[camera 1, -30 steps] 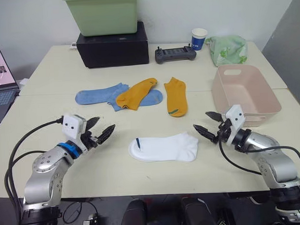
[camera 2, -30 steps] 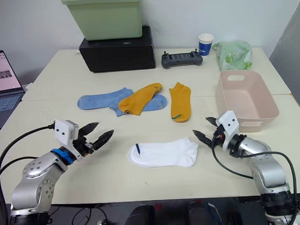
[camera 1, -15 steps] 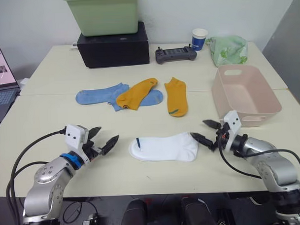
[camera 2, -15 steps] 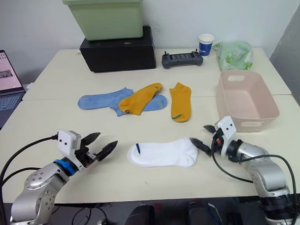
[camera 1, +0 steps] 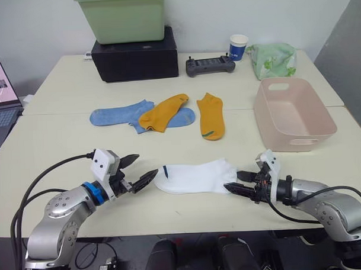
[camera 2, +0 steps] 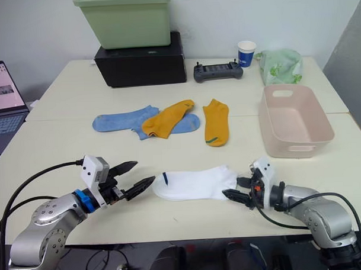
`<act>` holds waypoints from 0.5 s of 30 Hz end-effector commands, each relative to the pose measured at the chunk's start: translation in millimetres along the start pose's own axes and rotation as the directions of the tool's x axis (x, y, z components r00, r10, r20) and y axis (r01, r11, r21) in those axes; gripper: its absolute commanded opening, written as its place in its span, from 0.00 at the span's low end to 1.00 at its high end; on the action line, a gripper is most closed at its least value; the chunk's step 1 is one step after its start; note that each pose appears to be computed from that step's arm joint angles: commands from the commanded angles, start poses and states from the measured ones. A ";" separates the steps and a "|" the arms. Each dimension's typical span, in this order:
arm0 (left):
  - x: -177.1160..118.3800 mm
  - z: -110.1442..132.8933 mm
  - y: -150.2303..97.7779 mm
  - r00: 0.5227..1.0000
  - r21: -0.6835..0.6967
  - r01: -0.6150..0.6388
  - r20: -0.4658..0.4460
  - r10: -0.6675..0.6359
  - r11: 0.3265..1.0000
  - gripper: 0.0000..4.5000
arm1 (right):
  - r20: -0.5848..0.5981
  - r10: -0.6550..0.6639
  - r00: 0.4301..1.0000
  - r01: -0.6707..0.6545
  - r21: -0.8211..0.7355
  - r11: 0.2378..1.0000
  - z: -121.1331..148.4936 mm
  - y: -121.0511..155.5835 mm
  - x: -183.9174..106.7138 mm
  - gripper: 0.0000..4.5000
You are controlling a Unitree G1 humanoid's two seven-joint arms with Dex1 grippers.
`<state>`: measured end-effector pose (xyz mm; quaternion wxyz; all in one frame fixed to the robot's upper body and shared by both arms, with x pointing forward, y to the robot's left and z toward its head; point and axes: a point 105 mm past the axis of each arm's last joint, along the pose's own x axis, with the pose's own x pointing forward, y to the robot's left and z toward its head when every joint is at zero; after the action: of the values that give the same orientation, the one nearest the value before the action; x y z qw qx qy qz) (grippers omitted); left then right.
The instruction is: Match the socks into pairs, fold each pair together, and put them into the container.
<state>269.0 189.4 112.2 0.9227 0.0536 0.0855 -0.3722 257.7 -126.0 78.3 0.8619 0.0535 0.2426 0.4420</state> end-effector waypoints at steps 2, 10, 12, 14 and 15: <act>4.3 16.8 -12.5 0.997 0.074 0.062 0.035 -0.065 0.995 1.00 | 0.048 -0.042 0.998 0.041 0.018 0.999 10.0 -8.9 -4.1 0.31; 26.4 26.7 -36.9 0.970 0.162 0.239 0.001 -0.242 0.957 1.00 | 0.041 -0.029 0.999 0.028 0.031 0.999 19.8 -18.1 -19.0 0.01; 38.0 25.9 -44.0 0.955 0.189 0.294 -0.010 -0.298 0.937 1.00 | 0.026 -0.024 0.999 0.024 0.020 1.000 20.5 -22.2 -24.9 0.01; 51.5 27.5 -49.9 0.939 0.218 0.337 -0.011 -0.343 0.916 0.96 | 0.011 -0.016 1.000 0.016 0.007 1.000 21.3 -25.1 -28.4 0.00; 57.2 28.5 -52.6 0.933 0.224 0.353 -0.008 -0.360 0.909 0.91 | 0.005 -0.011 1.000 0.011 0.000 1.000 21.6 -25.7 -29.2 0.00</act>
<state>276.1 117.4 123.7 0.8393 0.1215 0.0528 -0.5272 271.2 -162.2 89.7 0.8666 0.0598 0.2595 0.4220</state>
